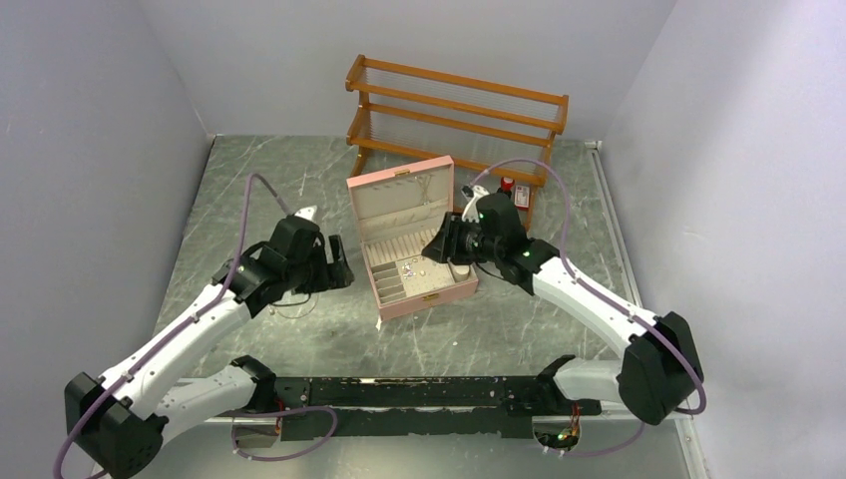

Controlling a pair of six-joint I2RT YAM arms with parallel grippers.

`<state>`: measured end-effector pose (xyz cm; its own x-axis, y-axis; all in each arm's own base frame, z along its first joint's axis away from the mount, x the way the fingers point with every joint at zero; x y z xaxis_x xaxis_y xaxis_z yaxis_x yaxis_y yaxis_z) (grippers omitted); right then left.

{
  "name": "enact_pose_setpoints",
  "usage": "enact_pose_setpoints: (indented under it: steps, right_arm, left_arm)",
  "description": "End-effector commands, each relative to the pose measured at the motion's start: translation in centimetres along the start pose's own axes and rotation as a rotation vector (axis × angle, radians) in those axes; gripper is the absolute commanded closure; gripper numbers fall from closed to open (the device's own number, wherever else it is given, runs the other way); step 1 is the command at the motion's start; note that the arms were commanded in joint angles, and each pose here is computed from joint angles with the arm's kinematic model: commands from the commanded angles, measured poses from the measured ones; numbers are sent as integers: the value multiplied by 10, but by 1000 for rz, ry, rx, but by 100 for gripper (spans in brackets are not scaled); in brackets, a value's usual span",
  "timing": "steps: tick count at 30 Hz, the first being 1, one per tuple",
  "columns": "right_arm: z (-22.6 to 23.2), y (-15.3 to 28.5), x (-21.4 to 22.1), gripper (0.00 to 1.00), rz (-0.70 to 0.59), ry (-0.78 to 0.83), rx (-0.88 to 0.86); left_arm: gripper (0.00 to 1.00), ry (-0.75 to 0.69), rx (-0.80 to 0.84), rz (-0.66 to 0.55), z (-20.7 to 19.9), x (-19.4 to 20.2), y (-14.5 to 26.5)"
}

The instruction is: Organize the mixed jewelry

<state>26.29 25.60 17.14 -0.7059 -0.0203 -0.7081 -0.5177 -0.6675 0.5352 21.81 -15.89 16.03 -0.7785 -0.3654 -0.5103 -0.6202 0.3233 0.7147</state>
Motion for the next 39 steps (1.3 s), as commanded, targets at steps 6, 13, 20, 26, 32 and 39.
enact_pose_setpoints:
  steps: [6,13,20,26,32,39]
  right_arm:
    - [6,9,3,55,-115,-107,-60]
    - [10,17,12,55,-146,-135,-82]
    - [9,26,17,55,-154,-131,-75]
    - [8,26,21,55,-145,-135,-83]
    - [8,26,23,55,-142,-132,-81]
    - [7,23,26,55,-130,-138,-81]
  left_arm:
    - [34,107,-216,132,66,57,10]
    - [35,123,-306,142,72,75,-2]
    - [39,143,-385,149,95,100,-24]
    - [51,169,-300,143,86,105,-38]
    - [54,135,-318,171,89,110,-47]
    - [69,105,-284,207,81,113,-54]
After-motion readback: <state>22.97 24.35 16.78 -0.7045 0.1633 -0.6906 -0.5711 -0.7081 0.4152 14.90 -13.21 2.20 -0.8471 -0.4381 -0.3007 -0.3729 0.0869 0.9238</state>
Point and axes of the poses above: each gripper's point midway between its finger pads, its own y axis back along the fingers, its own z axis along the line the jaws close on, x = y × z, the point moved 1 cm from there along y, back along the fingers, and after that the axes turned 10 degrees about y, right-handed, at the moved point
